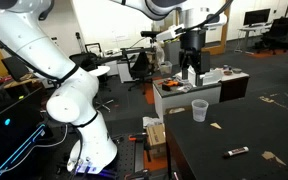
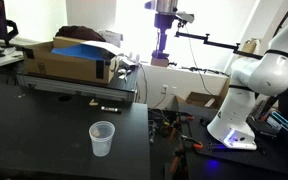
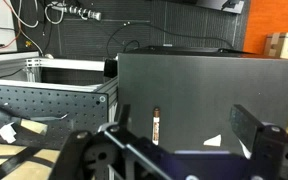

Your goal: Move the cup to the right

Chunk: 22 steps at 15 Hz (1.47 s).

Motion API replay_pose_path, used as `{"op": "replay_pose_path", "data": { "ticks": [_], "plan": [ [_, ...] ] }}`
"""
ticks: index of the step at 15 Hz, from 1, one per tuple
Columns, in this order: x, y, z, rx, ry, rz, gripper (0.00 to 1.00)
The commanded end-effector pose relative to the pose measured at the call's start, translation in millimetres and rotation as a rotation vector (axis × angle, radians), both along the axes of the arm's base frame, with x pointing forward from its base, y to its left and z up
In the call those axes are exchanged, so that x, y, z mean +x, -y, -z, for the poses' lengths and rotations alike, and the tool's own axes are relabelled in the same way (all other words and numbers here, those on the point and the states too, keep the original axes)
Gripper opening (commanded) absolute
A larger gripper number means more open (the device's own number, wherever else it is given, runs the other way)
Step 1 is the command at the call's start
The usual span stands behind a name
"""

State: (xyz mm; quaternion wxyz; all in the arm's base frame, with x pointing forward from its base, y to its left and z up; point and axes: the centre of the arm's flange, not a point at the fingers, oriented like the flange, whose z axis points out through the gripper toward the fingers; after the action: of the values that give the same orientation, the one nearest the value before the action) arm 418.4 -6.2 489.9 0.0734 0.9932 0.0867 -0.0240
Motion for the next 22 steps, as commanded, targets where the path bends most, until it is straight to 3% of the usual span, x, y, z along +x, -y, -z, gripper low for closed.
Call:
{"op": "replay_pose_path", "data": {
  "ticks": [1,12,22],
  "plan": [
    [0.0,0.0,0.0,0.000,0.000,0.000,1.00],
    [0.0,0.0,0.0,0.000,0.000,0.000,1.00],
    [42.8,-21.4,-31.1,-0.028,0.086,-0.093,1.00]
  ]
}}
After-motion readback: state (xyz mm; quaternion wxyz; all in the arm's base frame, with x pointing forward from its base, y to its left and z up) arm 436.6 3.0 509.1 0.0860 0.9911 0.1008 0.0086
